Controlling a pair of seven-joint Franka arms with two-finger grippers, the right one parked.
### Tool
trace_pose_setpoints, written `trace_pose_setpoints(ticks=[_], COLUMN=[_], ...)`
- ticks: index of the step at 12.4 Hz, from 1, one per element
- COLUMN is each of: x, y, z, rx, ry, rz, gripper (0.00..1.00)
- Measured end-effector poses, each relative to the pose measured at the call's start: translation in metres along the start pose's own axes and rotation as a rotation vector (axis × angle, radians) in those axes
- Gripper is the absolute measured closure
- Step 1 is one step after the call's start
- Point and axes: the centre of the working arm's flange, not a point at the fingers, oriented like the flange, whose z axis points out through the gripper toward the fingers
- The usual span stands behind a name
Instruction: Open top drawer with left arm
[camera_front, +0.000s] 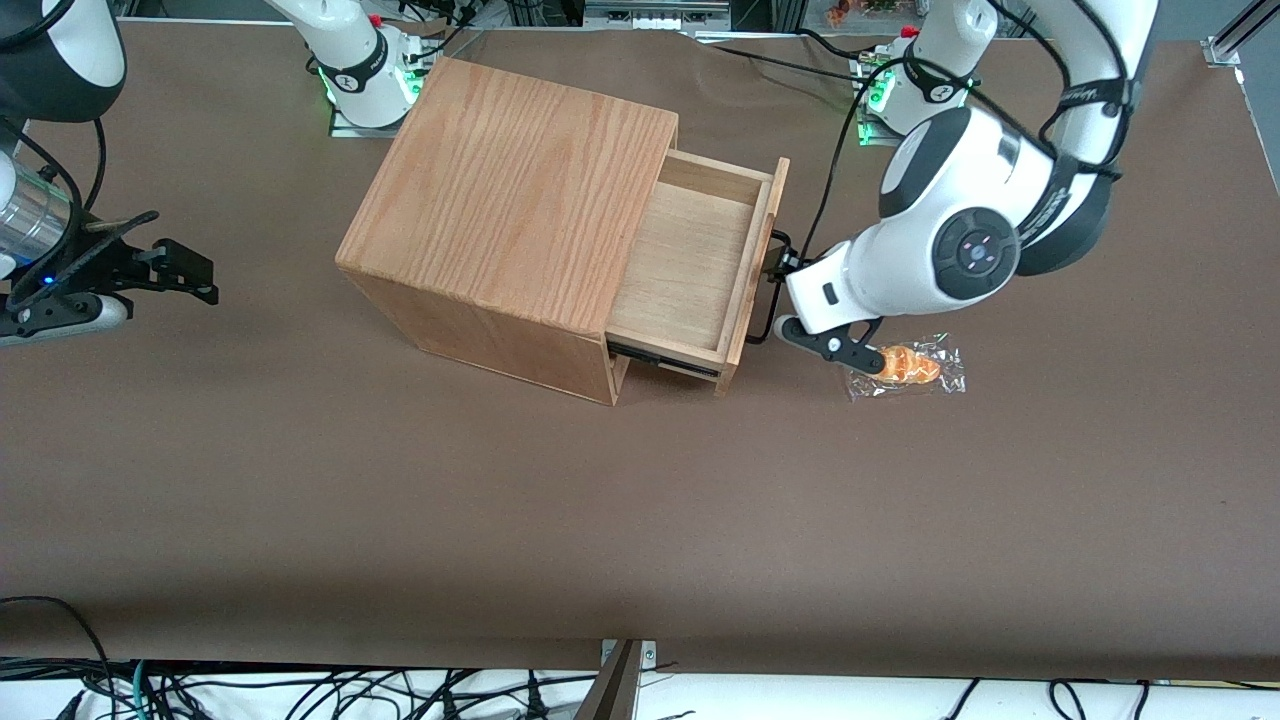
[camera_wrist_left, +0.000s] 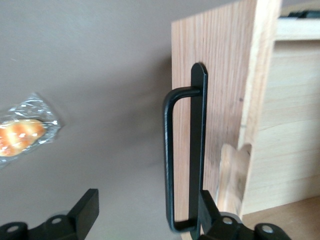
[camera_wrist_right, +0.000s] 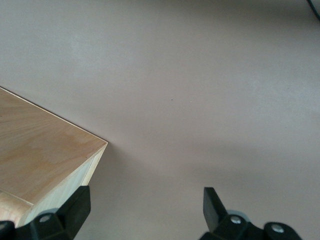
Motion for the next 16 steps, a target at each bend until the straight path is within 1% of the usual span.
trace_pose_setpoints(ticks=[1, 2, 3, 4, 6, 7, 8, 9, 10, 11, 12, 14, 15, 16], x=[-0.007, -0.016, -0.027, -0.037, -0.055, -0.062, -0.070, -0.080, -0.089, -0.097, -0.103, -0.118, -0.123, -0.129], y=[-0.012, -0.031, -0.053, -0.073, -0.093, -0.096, -0.101, -0.110, -0.117, -0.120, -0.118, -0.113, -0.111, -0.110], z=[-0.021, -0.044, -0.068, -0.088, -0.115, -0.124, -0.135, -0.146, -0.156, -0.162, -0.164, -0.160, -0.158, -0.158], rx=[-0.001, -0.005, -0.001, 0.026, 0.113, 0.137, 0.150, 0.171, 0.203, 0.225, 0.231, 0.237, 0.240, 0.242], ry=[0.032, 0.064, 0.099, 0.130, 0.172, 0.187, 0.205, 0.223, 0.237, 0.246, 0.241, 0.209, 0.199, 0.199], rz=[-0.020, -0.050, -0.084, -0.111, -0.144, -0.163, -0.198, -0.237, -0.282, -0.328, -0.368, -0.407, -0.410, -0.416], gripper=[0.05, 0.05, 0.00, 0.00, 0.00, 0.00, 0.00, 0.00, 0.00, 0.00, 0.00, 0.00, 0.00, 0.00])
